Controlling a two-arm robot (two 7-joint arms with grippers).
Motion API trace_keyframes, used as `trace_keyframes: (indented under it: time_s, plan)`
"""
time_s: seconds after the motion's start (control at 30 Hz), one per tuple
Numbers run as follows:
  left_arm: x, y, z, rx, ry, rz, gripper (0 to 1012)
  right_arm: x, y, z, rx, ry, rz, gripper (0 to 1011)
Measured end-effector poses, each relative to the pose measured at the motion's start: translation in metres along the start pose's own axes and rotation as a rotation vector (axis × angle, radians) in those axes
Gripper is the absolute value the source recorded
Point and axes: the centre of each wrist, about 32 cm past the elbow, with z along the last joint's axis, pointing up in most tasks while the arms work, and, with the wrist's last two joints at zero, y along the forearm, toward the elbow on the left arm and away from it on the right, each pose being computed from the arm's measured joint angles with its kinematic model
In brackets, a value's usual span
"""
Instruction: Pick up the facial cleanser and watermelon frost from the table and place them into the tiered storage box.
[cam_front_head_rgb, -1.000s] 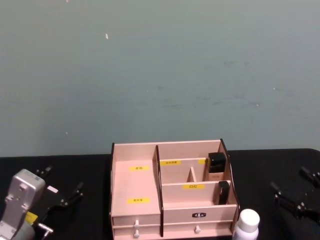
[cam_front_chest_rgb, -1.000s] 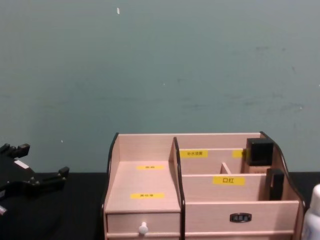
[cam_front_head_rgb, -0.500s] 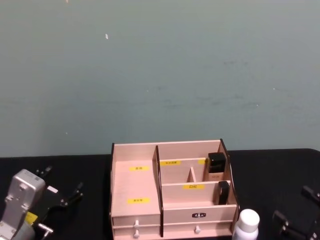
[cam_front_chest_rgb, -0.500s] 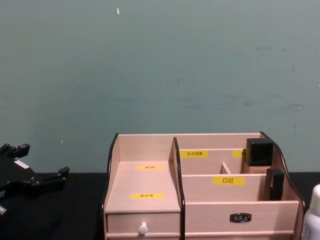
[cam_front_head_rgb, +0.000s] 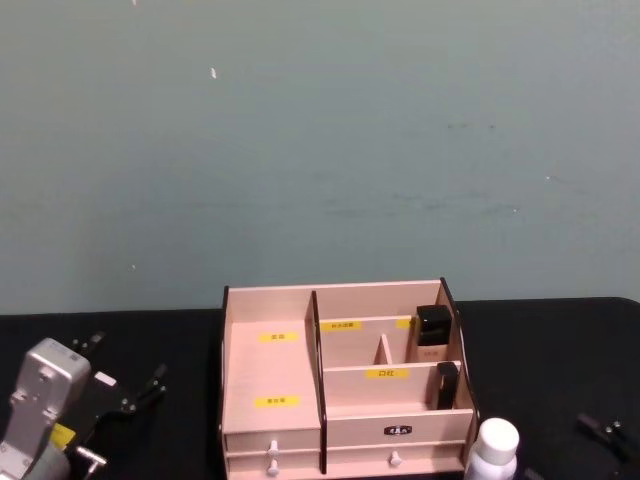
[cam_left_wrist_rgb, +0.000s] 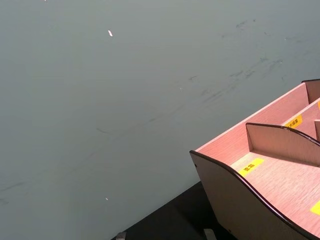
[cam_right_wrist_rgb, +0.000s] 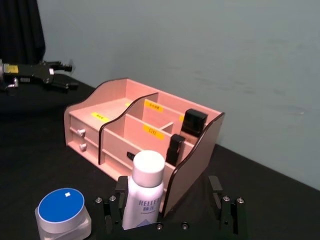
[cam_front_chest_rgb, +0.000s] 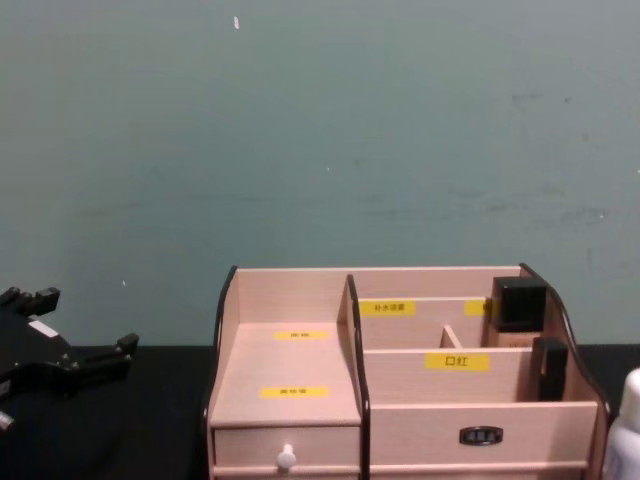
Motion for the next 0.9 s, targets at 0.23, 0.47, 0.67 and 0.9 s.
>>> trace_keyframes:
  time_s: [0.23,0.47,0.67,0.9]
  plan:
    - [0.0000,0.0000,0.0000,0.000,0.000,0.000,1001,0.002,0.016,-0.010,-0.041,0.003,0.033,1003]
    - [0.0000,0.0000,0.0000,0.000,0.000,0.000,1001,0.004,0.029,-0.016,-0.060,0.015,0.061,1002]
    - [0.0000,0.0000,0.0000,0.000,0.000,0.000,1001,0.006,0.039,-0.019,-0.067,0.027,0.082,1002]
    - [0.0000,0.0000,0.0000,0.000,0.000,0.000,1001,0.008,0.046,-0.020,-0.075,0.037,0.104,1002]
